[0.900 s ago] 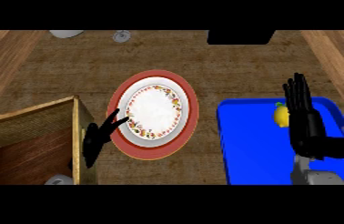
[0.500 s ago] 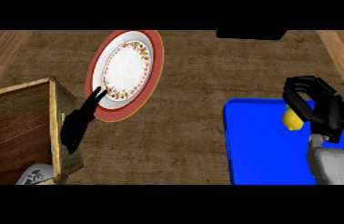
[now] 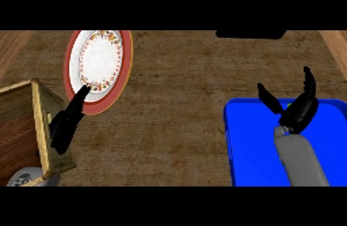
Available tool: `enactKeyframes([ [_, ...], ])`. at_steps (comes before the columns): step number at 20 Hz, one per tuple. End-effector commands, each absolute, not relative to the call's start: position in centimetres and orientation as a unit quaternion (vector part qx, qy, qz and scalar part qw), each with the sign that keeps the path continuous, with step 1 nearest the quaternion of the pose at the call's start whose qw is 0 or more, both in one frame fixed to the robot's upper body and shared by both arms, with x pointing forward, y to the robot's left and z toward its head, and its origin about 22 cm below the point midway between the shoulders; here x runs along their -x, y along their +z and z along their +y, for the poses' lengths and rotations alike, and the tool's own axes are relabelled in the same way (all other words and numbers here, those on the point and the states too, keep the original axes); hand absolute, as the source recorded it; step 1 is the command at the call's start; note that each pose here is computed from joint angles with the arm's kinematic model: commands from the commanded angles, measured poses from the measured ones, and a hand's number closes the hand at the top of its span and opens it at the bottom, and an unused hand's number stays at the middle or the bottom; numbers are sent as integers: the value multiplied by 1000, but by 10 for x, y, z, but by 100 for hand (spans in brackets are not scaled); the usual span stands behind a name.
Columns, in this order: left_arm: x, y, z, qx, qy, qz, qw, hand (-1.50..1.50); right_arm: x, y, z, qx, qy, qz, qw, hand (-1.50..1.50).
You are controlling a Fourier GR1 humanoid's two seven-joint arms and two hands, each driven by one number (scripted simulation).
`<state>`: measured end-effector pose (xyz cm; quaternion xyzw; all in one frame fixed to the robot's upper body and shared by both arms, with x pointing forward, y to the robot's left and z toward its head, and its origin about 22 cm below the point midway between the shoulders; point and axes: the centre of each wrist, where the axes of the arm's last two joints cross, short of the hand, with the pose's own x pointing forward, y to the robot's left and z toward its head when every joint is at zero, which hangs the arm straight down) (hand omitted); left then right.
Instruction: Pick the lemon from the tray and place it in the plate
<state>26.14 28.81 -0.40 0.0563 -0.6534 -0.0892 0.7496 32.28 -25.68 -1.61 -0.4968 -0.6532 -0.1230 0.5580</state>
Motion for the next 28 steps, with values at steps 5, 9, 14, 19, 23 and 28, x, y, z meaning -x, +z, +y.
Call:
enactKeyframes([
  [5,-249,-10,299,-73,-63,-684,723,0,-318,-30,-227,578,-125,-611,527,-150],
  [9,-252,-7,300,-73,-67,-682,725,0,-313,-40,-255,595,-65,-521,608,-150],
  [14,-237,-18,300,-70,-60,-677,730,0,-327,-26,-254,590,5,-426,685,-150],
  [19,-249,-5,307,-77,-56,-684,723,0,-333,15,-237,572,37,-359,737,-150],
  [23,-236,-14,302,-74,-57,-685,723,0,-333,39,-216,567,31,-315,760,-150],
  [28,-265,-2,311,-80,-68,-686,720,0,-318,50,-243,563,39,-275,779,-150],
])
